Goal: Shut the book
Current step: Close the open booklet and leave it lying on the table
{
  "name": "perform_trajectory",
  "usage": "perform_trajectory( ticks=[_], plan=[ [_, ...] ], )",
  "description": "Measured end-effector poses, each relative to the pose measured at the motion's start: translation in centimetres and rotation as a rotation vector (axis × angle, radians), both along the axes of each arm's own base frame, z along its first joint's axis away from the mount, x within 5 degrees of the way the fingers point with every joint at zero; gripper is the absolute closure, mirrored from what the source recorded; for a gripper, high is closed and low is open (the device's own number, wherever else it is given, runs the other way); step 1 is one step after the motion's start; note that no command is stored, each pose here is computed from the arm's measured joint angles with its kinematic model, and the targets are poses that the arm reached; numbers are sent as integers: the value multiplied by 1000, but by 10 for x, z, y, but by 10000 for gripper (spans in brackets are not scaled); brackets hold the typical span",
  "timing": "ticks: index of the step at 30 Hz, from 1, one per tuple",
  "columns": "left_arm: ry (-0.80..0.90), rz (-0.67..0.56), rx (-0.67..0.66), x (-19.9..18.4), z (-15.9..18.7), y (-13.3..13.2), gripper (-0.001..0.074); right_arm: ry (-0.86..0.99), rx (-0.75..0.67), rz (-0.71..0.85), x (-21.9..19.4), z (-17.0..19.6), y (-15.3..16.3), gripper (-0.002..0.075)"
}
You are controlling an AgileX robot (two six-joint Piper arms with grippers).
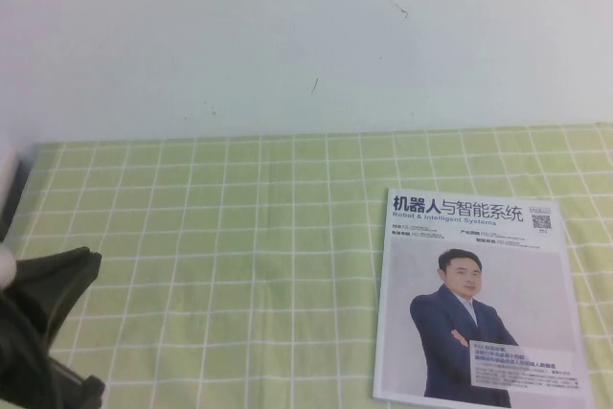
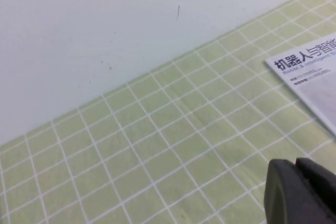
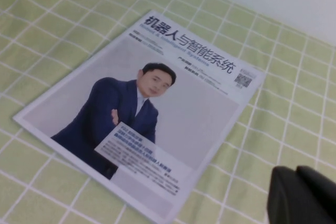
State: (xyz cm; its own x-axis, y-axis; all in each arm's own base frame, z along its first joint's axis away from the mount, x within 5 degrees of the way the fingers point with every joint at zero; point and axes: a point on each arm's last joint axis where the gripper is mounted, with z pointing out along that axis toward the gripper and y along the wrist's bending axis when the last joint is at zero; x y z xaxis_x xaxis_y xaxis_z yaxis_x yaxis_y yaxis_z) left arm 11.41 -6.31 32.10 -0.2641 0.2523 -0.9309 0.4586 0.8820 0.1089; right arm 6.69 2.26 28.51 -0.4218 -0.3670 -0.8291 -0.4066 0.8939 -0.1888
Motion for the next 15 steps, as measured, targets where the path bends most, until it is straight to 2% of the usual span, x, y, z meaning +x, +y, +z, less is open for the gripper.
perform_trajectory(
  ticks=[6, 15],
  plan=[
    [-72, -27, -47, -19, -13, 11, 738, 58, 30, 14, -9, -27, 2, 729],
    [-77, -27, -50, -23, -18, 14, 738, 72, 31, 17, -10, -28, 2, 729]
  ],
)
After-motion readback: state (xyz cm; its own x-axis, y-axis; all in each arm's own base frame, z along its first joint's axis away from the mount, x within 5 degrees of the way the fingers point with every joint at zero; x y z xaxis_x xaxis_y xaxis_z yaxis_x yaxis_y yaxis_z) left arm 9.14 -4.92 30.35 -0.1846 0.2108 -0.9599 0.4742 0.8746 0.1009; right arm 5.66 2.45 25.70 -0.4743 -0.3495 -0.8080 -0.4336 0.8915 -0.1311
